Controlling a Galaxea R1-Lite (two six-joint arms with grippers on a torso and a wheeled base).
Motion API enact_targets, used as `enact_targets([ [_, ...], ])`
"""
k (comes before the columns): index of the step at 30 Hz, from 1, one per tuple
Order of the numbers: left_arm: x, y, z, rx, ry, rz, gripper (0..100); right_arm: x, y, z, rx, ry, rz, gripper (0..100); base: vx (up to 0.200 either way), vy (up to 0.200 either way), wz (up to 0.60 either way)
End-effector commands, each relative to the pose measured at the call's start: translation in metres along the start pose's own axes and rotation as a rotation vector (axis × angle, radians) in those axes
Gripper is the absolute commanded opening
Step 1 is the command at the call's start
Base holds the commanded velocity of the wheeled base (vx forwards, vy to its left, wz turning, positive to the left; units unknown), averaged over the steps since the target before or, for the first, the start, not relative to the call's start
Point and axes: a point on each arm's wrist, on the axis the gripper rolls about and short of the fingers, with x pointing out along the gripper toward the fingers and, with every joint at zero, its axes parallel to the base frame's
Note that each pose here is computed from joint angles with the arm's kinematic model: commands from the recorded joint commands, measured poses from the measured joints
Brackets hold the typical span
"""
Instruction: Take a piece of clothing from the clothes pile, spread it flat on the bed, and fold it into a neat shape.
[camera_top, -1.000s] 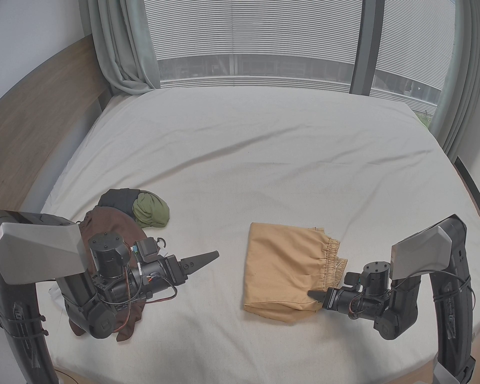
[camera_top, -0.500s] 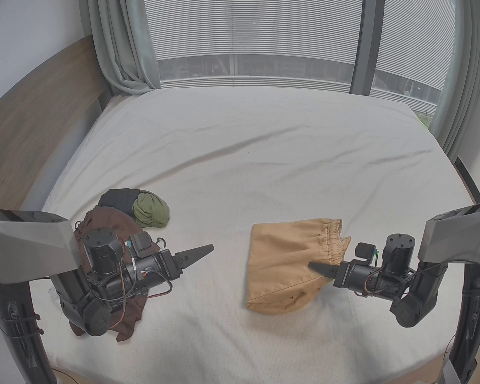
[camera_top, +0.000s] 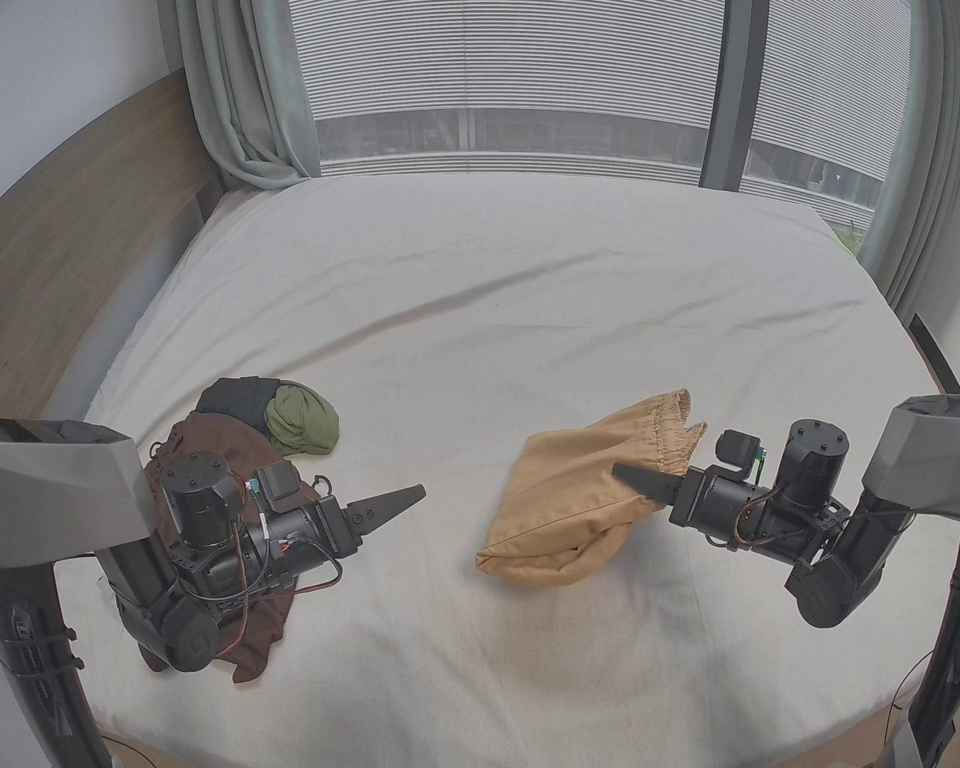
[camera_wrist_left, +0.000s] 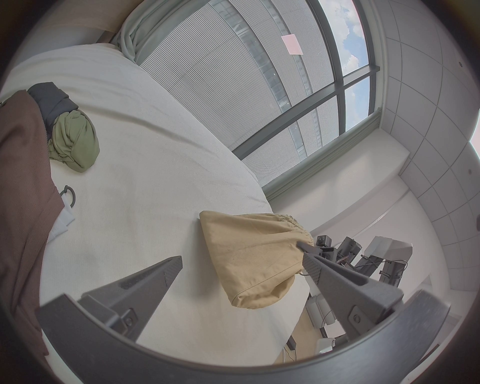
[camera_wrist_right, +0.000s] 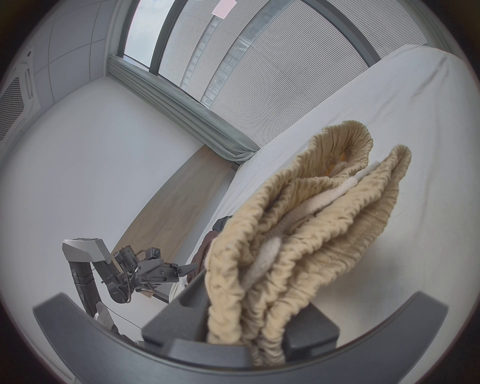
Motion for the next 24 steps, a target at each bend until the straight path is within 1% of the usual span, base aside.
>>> enact_targets([
  [1, 0.000, 0.000, 0.000, -0.001, 0.000, 0.000, 100, 0.003, 0.012, 0.014, -0.021, -0.033, 0.038, 0, 0.000, 0.000, 0.00],
  [9, 0.000, 0.000, 0.001, 0.001, -0.003, -0.001, 100, 0.014, 0.019, 0.034, -0.028, -0.046, 0.047, 0, 0.000, 0.000, 0.00],
  [24, 0.000, 0.002, 0.002, 0.001, -0.008, 0.003, 100, 0.034, 0.026, 0.056, -0.034, -0.046, 0.060, 0, 0.000, 0.000, 0.00],
])
